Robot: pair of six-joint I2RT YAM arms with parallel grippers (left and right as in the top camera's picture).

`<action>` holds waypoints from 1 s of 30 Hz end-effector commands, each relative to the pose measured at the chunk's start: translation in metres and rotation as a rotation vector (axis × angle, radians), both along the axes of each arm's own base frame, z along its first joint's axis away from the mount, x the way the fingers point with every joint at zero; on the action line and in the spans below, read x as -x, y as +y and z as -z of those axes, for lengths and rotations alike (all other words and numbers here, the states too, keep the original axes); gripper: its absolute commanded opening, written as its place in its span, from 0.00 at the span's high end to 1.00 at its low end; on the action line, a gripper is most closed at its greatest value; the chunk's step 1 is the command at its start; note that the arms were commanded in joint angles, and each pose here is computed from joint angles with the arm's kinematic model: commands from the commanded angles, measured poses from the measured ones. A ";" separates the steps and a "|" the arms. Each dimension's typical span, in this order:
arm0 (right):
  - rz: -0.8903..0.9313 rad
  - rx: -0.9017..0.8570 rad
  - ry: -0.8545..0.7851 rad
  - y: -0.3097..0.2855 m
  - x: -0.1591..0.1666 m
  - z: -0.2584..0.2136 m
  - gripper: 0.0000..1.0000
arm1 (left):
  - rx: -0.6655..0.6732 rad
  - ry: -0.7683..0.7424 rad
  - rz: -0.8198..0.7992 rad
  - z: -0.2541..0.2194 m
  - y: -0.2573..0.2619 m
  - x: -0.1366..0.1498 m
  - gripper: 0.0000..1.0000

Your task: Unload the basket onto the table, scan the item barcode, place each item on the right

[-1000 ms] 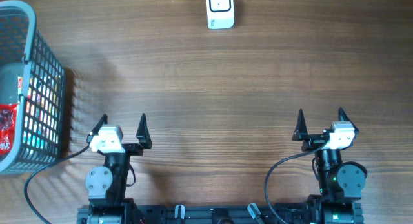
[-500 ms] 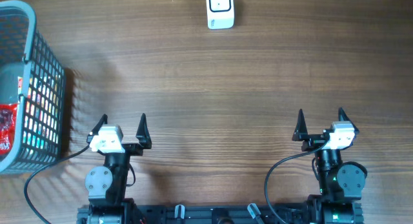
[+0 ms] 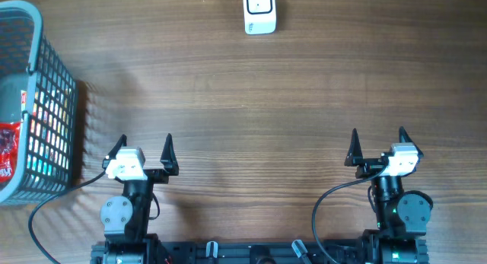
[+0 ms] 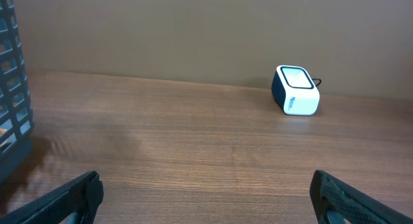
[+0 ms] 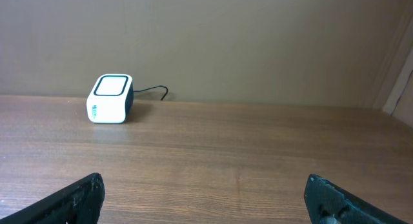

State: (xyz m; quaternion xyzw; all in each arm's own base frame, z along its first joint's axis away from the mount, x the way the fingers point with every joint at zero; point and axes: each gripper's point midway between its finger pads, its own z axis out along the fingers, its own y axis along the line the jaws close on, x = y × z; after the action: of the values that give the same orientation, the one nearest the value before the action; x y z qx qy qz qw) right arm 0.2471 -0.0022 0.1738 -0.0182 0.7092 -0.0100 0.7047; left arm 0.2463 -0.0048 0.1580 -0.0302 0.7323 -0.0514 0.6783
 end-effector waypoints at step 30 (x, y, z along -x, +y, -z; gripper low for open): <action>-0.001 0.012 0.001 0.001 0.000 0.001 0.00 | 0.419 -0.387 0.846 -0.152 -0.113 0.090 0.00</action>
State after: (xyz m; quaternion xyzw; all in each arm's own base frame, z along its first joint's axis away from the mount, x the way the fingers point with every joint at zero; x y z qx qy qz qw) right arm 0.2472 -0.0017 0.1731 -0.0200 0.7102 -0.0104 0.7036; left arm 0.1781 -0.1202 0.2624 0.1463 0.5689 -0.4421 0.6779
